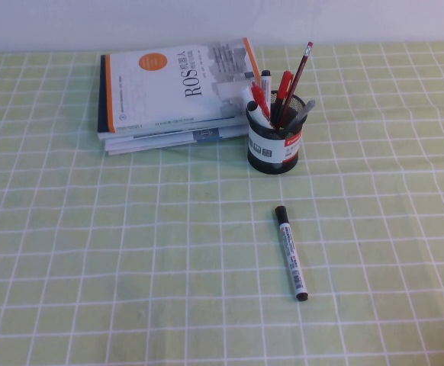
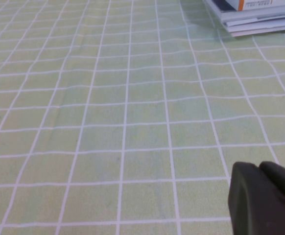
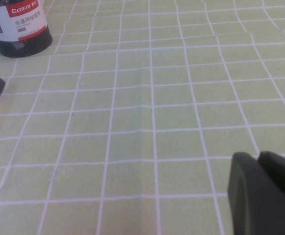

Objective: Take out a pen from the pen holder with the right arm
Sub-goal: 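Take a marker out of the pen holder and lay it on the table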

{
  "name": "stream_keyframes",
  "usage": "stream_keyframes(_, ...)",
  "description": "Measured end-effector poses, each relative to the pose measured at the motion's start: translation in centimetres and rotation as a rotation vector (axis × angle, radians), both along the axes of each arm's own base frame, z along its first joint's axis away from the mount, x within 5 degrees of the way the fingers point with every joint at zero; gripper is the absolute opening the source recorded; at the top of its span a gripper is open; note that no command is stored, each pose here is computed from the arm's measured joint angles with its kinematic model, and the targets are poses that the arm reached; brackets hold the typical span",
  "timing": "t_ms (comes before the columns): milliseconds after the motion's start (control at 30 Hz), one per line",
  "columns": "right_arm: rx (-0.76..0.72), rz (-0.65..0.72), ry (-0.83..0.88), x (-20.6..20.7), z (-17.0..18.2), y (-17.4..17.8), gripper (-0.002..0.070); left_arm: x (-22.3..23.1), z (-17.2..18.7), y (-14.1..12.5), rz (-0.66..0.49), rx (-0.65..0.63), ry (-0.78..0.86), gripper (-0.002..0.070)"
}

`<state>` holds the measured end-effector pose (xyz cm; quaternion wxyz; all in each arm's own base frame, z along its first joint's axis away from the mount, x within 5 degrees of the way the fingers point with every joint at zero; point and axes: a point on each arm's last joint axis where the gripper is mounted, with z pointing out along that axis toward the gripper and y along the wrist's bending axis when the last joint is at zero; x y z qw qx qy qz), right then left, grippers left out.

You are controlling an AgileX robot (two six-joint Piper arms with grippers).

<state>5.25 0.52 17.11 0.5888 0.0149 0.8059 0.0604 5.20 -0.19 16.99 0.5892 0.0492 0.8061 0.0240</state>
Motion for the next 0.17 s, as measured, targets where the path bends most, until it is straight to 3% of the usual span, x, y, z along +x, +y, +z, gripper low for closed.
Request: stream_keyframes(167, 0.000, 0.000, 0.000, 0.00, 0.00, 0.00, -0.0013, 0.00, 0.00, 0.00, 0.000, 0.000, 0.000, -0.0005)
